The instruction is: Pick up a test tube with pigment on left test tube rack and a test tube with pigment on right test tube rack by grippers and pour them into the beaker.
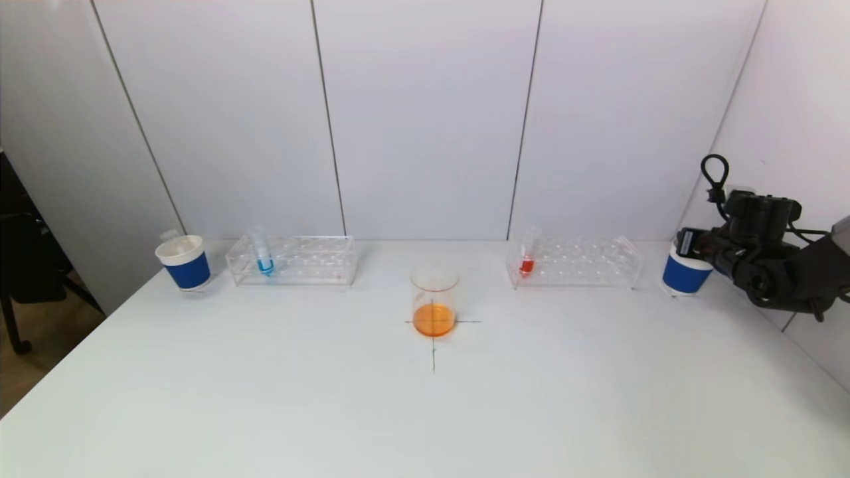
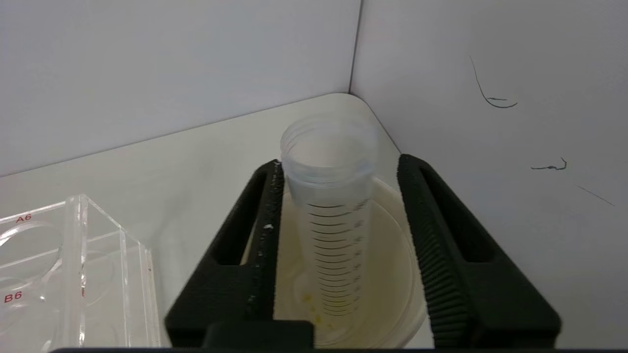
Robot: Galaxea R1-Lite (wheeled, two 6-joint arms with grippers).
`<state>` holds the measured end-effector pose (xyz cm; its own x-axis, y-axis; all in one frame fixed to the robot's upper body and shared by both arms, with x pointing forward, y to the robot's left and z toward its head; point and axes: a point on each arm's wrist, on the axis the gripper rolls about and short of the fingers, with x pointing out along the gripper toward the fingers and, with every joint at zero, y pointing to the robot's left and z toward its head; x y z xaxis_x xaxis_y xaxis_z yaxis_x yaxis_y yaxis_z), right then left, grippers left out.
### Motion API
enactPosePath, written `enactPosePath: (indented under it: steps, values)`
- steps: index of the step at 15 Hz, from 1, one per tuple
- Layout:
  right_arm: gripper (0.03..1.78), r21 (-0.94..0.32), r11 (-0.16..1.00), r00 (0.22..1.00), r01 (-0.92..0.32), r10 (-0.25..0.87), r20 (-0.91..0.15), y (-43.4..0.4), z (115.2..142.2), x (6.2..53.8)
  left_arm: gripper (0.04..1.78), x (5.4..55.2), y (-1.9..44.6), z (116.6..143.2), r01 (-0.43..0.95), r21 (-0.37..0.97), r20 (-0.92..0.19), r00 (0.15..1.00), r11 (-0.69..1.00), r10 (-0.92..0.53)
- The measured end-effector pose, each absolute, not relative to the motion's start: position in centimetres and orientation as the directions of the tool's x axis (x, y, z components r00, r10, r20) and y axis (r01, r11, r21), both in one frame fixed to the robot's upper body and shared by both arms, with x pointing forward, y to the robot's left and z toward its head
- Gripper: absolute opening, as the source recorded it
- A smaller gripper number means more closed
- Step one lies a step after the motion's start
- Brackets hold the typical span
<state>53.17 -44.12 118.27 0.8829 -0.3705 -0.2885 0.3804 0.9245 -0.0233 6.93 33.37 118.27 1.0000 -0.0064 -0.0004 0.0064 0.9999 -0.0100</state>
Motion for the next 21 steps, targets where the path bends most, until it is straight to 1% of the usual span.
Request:
enactPosePath:
  steps: [1, 3, 5, 7, 11, 14, 17, 19, 21]
  values:
    - [1.20, -0.023, 0.925, 0.883, 0.380, -0.371, -0.288, -44.1, 118.3, 53.2, 1.76, 6.9, 33.4, 118.3, 0.006, -0.010, 0.000, 1.000, 1.000, -0.006]
    - [1.48, -0.023, 0.924, 0.883, 0.381, -0.371, -0.286, -44.1, 118.4, 53.1, 1.76, 6.9, 33.4, 118.3, 0.006, -0.010, 0.000, 1.000, 1.000, -0.006]
    - [1.68, -0.023, 0.923, 0.883, 0.383, -0.373, -0.285, -44.2, 118.4, 53.1, 1.76, 6.9, 33.4, 118.3, 0.006, -0.010, 0.000, 1.000, 1.000, -0.006]
    - [1.77, -0.023, 0.923, 0.883, 0.385, -0.375, -0.283, -44.2, 118.6, 53.0, 1.76, 6.9, 33.4, 118.3, 0.006, -0.010, 0.000, 1.000, 1.000, -0.006]
    - [1.78, -0.030, 0.926, 0.888, 0.376, -0.370, -0.275, -43.6, 119.8, 52.0, 1.76, 6.9, 33.4, 118.3, 0.006, -0.010, 0.000, 1.000, 1.000, -0.006]
    - [1.78, -0.036, 0.938, 0.904, 0.345, -0.342, -0.257, -41.5, 120.8, 49.4, 1.76, 6.9, 33.4, 118.3, 0.006, -0.010, 0.000, 1.000, 1.000, -0.006]
    - [1.78, -0.048, 0.959, 0.933, 0.279, -0.283, -0.224, -38.1, 121.1, 44.6, 1.76, 6.9, 33.4, 118.3, 0.007, -0.010, 0.000, 1.000, 1.000, -0.007]
    - [1.78, -0.062, 0.972, 0.956, 0.229, -0.236, -0.176, -36.0, 121.9, 40.5, 1.76, 6.9, 33.4, 118.3, 0.006, -0.010, 0.000, 1.000, 1.000, -0.006]
    - [1.78, -0.083, 0.973, 0.966, 0.214, -0.224, -0.132, -34.7, 122.6, 36.1, 1.76, 6.9, 33.4, 118.3, 0.007, -0.010, 0.000, 1.000, 1.000, -0.007]
